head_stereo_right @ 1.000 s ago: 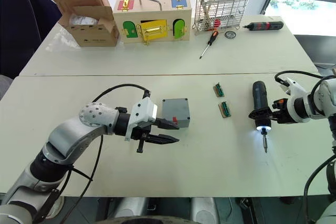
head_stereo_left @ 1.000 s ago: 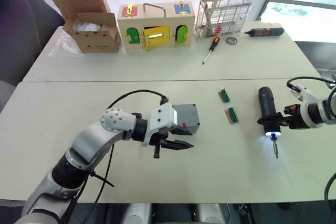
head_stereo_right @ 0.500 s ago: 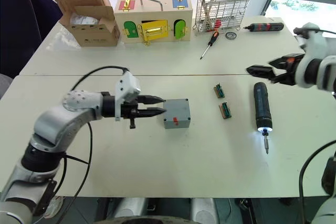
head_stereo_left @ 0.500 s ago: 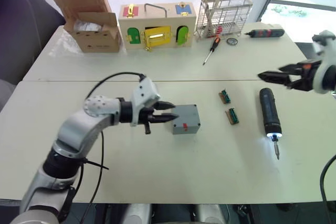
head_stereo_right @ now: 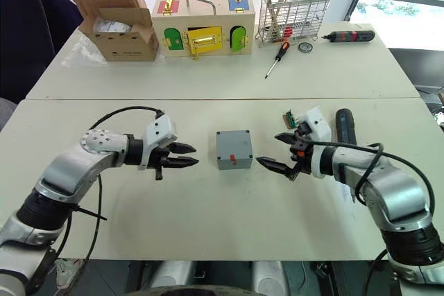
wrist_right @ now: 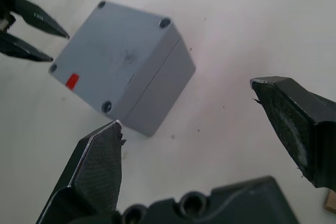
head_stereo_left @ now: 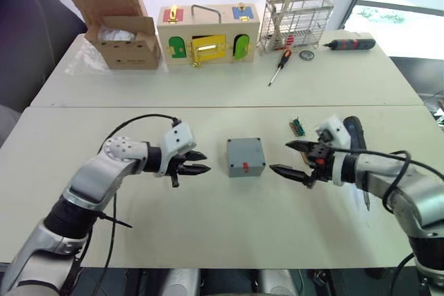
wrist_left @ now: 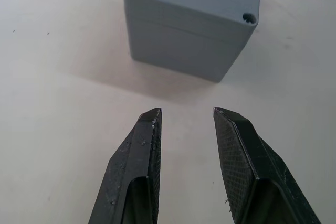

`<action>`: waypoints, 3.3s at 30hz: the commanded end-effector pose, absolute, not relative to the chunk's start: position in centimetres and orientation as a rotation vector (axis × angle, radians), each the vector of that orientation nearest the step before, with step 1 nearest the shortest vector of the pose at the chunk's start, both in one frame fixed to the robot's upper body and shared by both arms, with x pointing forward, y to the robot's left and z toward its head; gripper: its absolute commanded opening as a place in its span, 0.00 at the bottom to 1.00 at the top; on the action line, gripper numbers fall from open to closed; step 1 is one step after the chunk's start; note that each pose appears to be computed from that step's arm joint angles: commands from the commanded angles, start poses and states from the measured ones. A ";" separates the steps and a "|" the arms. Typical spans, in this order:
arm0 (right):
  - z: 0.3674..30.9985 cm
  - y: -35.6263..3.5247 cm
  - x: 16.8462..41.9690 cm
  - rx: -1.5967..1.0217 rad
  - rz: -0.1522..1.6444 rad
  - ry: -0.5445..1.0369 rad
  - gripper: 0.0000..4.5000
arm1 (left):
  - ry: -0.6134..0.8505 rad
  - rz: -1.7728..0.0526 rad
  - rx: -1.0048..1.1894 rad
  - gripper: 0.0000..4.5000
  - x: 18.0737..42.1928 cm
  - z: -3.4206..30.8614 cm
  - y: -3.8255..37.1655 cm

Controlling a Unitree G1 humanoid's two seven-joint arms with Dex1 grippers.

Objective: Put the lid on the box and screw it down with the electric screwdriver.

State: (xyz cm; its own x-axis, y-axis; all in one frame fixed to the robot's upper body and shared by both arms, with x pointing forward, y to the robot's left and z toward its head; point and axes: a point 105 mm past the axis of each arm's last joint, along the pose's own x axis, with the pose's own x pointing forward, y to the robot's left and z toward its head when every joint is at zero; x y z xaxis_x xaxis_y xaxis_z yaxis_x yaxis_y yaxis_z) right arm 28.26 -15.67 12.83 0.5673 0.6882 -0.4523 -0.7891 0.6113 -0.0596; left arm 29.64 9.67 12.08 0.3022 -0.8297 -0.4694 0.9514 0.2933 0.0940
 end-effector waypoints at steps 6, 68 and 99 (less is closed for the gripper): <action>11.7 -12.7 27.2 -0.225 1.005 0.392 1.00 | 0.328 -1.225 0.437 0.34 31.1 11.1 7.6; 13.0 -12.6 26.5 -0.448 1.092 0.309 1.00 | 0.276 -1.109 0.473 0.34 32.4 10.4 7.7; 11.9 -13.8 24.6 -0.310 1.059 0.428 1.00 | 0.243 -1.103 0.466 0.34 33.2 10.8 7.1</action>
